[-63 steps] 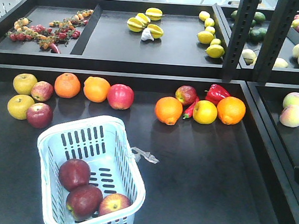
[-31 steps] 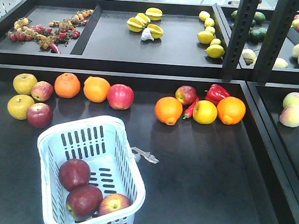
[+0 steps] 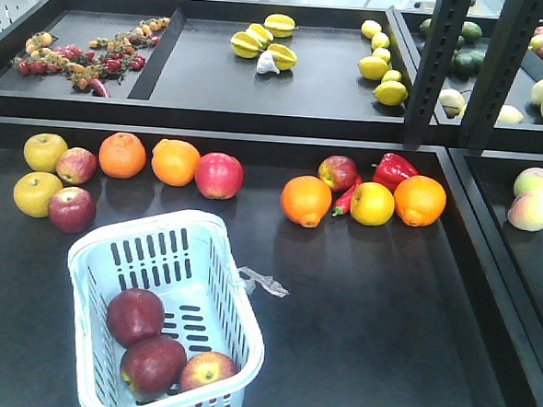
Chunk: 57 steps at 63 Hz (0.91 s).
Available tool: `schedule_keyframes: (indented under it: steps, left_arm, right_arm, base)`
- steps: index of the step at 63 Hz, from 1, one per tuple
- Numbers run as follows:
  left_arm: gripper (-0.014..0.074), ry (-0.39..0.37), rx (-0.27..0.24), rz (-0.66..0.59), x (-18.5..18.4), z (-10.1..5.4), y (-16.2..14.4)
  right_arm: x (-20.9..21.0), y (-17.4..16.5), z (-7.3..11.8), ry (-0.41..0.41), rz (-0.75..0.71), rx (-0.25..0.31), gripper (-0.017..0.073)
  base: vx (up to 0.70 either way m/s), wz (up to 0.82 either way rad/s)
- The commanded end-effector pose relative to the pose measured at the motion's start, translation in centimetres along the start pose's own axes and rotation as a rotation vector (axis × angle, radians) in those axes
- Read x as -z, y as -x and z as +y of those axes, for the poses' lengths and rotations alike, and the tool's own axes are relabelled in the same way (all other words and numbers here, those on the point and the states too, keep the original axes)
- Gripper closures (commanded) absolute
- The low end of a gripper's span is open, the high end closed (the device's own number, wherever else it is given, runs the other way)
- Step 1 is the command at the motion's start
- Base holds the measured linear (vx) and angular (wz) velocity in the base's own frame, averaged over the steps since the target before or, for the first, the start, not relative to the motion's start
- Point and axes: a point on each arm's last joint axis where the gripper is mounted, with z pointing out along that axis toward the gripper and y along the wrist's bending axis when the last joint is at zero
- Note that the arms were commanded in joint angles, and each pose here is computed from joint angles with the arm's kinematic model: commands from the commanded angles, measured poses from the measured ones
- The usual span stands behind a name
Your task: Pick three apples into basket with both arms
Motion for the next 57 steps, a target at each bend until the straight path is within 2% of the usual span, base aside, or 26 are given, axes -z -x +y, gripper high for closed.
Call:
schedule_keyframes:
  steps: [1,57]
  left_arm:
    - [0.0601,-0.01,0.003,-0.078,0.34,-0.04,1.14]
    - [0.0601,0.001,-0.008,-0.083,0.39,0.07,1.16]
  right_arm:
    - [0.52,1.1,-0.29,-0.028,-0.078,0.0,0.0568]
    - [0.52,1.1,-0.29,-0.028,-0.078,0.0,0.0568]
  base:
    - [0.0,0.0]
    - [0.0,0.0]
